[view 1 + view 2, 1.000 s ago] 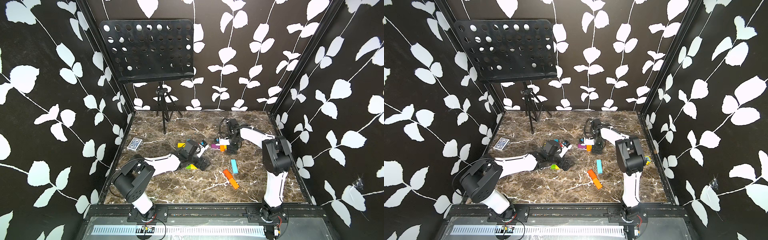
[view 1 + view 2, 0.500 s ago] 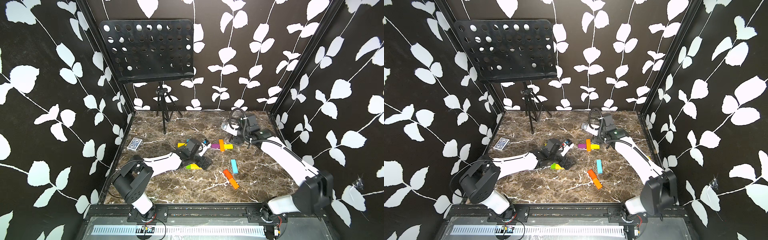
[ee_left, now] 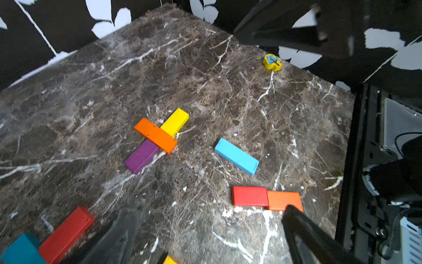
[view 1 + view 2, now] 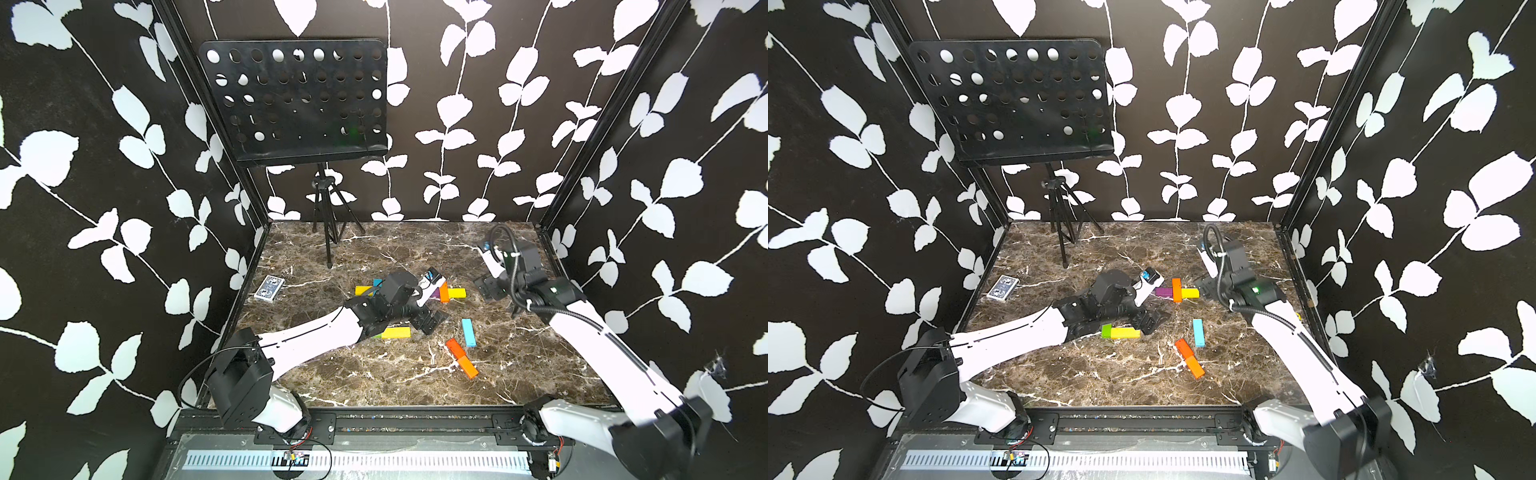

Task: Assemble the letter t with building blocks
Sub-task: Pick up the building block from the center of the board.

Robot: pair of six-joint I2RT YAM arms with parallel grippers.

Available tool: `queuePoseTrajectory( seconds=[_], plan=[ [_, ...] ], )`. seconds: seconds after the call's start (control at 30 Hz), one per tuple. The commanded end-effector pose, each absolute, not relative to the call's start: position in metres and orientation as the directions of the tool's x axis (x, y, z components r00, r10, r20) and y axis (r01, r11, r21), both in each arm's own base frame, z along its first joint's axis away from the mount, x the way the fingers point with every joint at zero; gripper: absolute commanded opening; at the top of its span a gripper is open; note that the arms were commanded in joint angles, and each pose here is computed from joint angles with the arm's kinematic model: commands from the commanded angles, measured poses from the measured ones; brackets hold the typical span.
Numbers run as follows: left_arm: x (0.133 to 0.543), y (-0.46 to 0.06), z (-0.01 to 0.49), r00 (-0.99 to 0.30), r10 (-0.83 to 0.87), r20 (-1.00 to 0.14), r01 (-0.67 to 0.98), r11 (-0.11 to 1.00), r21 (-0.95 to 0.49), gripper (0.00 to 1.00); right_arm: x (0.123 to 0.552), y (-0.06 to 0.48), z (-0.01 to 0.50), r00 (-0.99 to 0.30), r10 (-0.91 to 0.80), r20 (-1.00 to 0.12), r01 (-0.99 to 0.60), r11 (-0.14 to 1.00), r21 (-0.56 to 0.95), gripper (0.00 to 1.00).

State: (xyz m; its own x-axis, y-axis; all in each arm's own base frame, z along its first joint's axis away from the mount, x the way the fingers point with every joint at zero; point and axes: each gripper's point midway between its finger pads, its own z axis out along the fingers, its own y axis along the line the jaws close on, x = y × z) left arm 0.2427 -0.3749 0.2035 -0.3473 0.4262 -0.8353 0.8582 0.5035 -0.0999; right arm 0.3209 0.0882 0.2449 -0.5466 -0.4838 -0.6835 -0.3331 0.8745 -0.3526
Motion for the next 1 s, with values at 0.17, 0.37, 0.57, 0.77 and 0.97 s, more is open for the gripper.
queuePoseTrajectory(
  seconds=[0.17, 0.37, 0.57, 0.77, 0.97],
  plan=[
    [0.232, -0.389, 0.221, -0.403, 0.399, -0.824, 0.856, 0.482, -0.186, 0.99, 0.288, 0.052, 0.254, -0.538, -0.076, -0.840, 0.010, 0.995, -0.097, 0.99],
    [0.231, -0.399, 0.205, -0.481, 0.391, -0.785, 0.793, 0.576, -0.199, 0.92, 0.253, 0.094, 0.228, -0.610, -0.116, -0.784, -0.255, 0.965, 0.056, 0.99],
    [0.221, -0.412, 0.169, -0.667, 0.345, -0.660, 0.629, 0.735, -0.252, 0.84, 0.229, 0.109, 0.180, -0.730, -0.025, -0.683, -0.243, 0.944, 0.225, 0.99],
    [0.205, -0.421, 0.116, -0.842, 0.198, -0.502, 0.408, 0.842, -0.352, 0.74, 0.206, 0.087, 0.158, -0.745, 0.029, -0.666, -0.138, 0.971, 0.197, 0.99],
    [0.196, -0.427, 0.087, -0.909, 0.115, -0.400, 0.272, 0.892, -0.362, 0.63, 0.196, 0.090, 0.142, -0.779, 0.034, -0.626, -0.105, 0.977, 0.184, 0.86]
  ],
)
